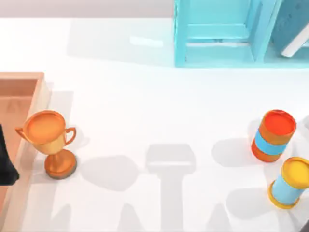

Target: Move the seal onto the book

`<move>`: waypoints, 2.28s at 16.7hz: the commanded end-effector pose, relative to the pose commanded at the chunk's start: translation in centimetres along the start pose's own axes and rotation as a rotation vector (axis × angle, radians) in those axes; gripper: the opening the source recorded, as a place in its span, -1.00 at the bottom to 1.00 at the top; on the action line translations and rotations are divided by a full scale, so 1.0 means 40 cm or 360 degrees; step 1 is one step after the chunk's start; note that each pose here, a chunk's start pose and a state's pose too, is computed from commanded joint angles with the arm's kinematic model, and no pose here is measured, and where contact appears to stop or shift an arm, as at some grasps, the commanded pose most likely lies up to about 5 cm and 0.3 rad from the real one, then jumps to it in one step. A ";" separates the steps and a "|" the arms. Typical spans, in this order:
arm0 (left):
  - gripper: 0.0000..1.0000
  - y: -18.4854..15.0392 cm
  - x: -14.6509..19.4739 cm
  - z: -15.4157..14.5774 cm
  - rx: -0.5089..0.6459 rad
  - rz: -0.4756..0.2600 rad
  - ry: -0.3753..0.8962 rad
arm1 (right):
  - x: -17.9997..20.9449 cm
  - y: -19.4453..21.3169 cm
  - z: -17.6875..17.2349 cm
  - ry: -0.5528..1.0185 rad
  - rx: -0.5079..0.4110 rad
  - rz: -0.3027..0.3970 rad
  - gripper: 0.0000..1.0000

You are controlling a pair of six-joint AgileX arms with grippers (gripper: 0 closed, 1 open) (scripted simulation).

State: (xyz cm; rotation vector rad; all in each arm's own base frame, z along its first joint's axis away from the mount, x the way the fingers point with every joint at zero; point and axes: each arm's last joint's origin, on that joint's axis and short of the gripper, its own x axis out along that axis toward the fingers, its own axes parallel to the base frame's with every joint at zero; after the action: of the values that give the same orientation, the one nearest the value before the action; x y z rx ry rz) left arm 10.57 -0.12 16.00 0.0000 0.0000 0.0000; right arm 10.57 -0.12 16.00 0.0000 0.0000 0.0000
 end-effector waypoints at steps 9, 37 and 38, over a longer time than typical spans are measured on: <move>1.00 0.000 0.000 0.000 0.0000 0.0000 0.0000 | 0.044 -0.010 0.100 -0.0105 0.0077 -0.0062 1.00; 1.00 0.000 0.000 0.000 0.0000 0.0000 0.0000 | 0.677 -0.042 -0.217 0.0044 0.0629 0.0015 1.00; 1.00 0.000 0.000 0.000 0.0000 0.0000 0.0000 | 0.689 -0.041 -0.213 0.0040 0.0629 0.0014 1.00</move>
State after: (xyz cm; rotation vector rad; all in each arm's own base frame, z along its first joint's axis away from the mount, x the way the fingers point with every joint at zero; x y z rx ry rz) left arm 10.57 -0.12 16.00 0.0000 0.0000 0.0000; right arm 38.11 -1.75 7.47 0.3954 0.0250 0.0090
